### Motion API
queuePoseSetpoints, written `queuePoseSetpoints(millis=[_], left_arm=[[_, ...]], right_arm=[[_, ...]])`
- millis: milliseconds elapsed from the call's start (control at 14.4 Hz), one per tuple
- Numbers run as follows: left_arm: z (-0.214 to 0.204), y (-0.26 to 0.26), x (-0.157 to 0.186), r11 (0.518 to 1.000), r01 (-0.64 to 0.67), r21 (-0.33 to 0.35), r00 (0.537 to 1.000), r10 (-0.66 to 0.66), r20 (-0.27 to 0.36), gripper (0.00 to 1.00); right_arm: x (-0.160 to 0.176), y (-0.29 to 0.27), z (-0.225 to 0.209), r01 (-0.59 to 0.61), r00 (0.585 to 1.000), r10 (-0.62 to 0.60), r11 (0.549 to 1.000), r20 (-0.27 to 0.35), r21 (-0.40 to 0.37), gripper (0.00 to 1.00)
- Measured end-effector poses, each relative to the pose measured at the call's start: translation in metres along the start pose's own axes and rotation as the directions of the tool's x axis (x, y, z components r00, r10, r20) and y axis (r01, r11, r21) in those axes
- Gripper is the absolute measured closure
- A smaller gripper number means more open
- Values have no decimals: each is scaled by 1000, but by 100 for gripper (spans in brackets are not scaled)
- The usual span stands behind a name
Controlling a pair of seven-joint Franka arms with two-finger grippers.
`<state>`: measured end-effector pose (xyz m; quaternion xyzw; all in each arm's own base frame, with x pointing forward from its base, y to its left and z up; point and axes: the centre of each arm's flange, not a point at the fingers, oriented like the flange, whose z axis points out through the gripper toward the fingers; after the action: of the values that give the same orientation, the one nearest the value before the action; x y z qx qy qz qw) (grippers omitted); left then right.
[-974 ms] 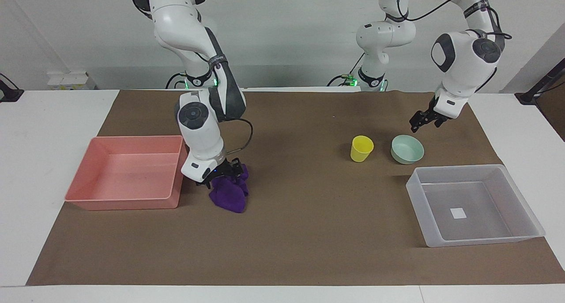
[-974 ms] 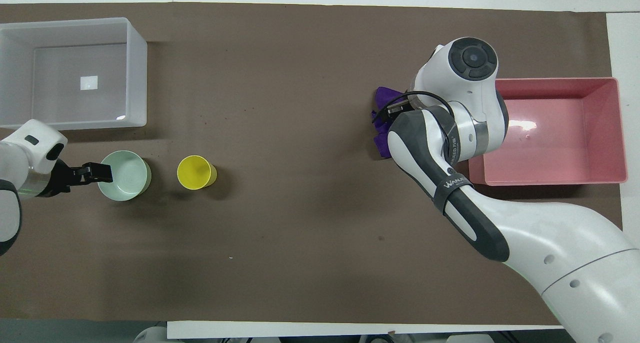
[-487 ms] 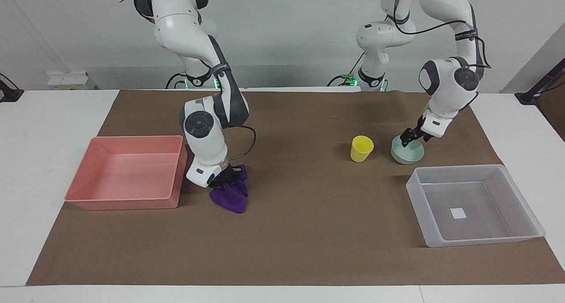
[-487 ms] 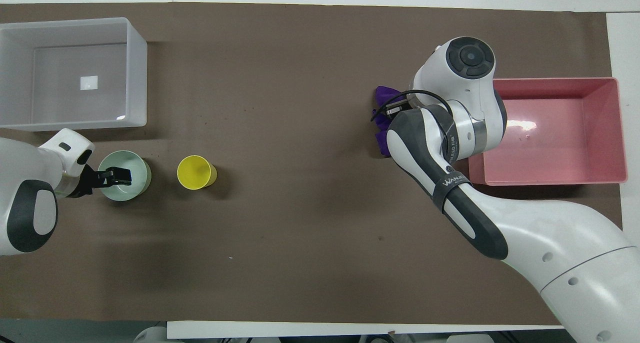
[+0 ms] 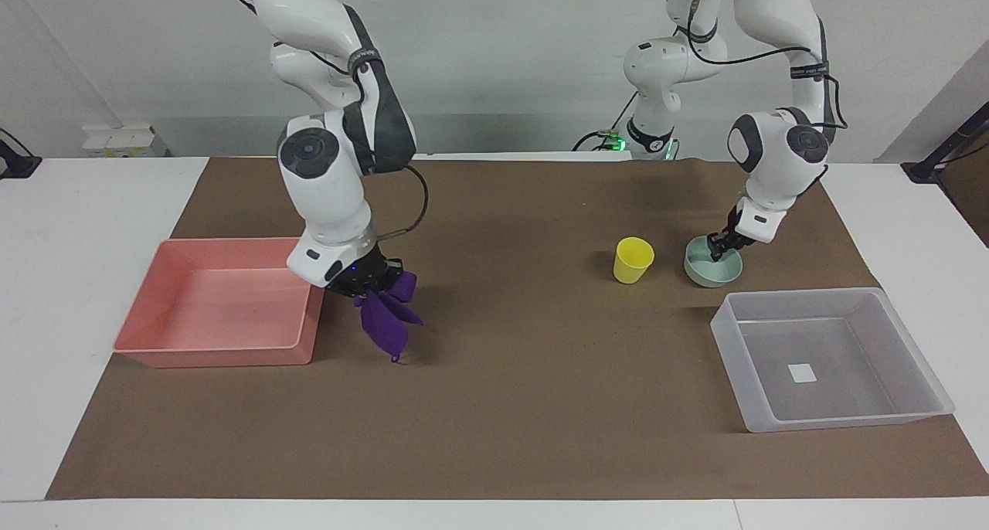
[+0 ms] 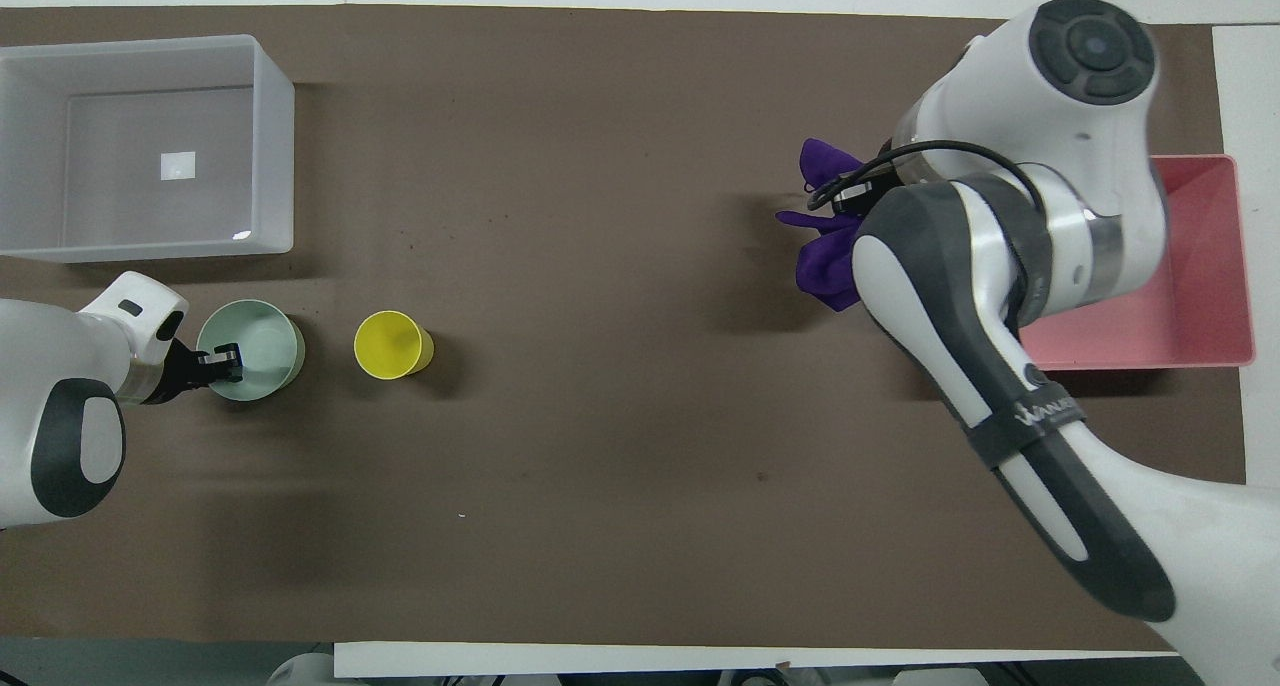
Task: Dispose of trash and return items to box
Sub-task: 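Grasp the purple cloth with the right gripper while the left gripper grasps the bowl, then carry the cloth into the pink box while the left gripper lifts the bowl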
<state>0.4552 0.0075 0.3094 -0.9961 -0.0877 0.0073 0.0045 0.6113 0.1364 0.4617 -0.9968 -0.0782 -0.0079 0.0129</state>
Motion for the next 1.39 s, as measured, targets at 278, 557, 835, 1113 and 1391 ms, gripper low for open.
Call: queuePoseSetpoints(millis=[278, 557, 835, 1113, 1391], left_arm=[[-24, 3, 14, 1000, 7, 4, 1000, -7, 23, 93], [-106, 10, 42, 1000, 13, 6, 998, -13, 56, 96], [-205, 19, 93, 995, 50, -85, 998, -53, -35, 96], [-157, 19, 153, 990, 72, -118, 990, -86, -114, 96], [-121, 13, 206, 987, 96, -131, 982, -115, -148, 96]], right_arm=[[-11, 54, -89, -60, 998, 60, 998, 14, -2, 95], [-28, 141, -88, -86, 995, 86, 996, 42, -6, 95], [-55, 195, -25, -121, 990, 121, 993, 67, -11, 95], [-73, 201, 41, -120, 990, 121, 993, 74, -14, 95], [-77, 198, 58, -113, 991, 114, 993, 64, -20, 75]])
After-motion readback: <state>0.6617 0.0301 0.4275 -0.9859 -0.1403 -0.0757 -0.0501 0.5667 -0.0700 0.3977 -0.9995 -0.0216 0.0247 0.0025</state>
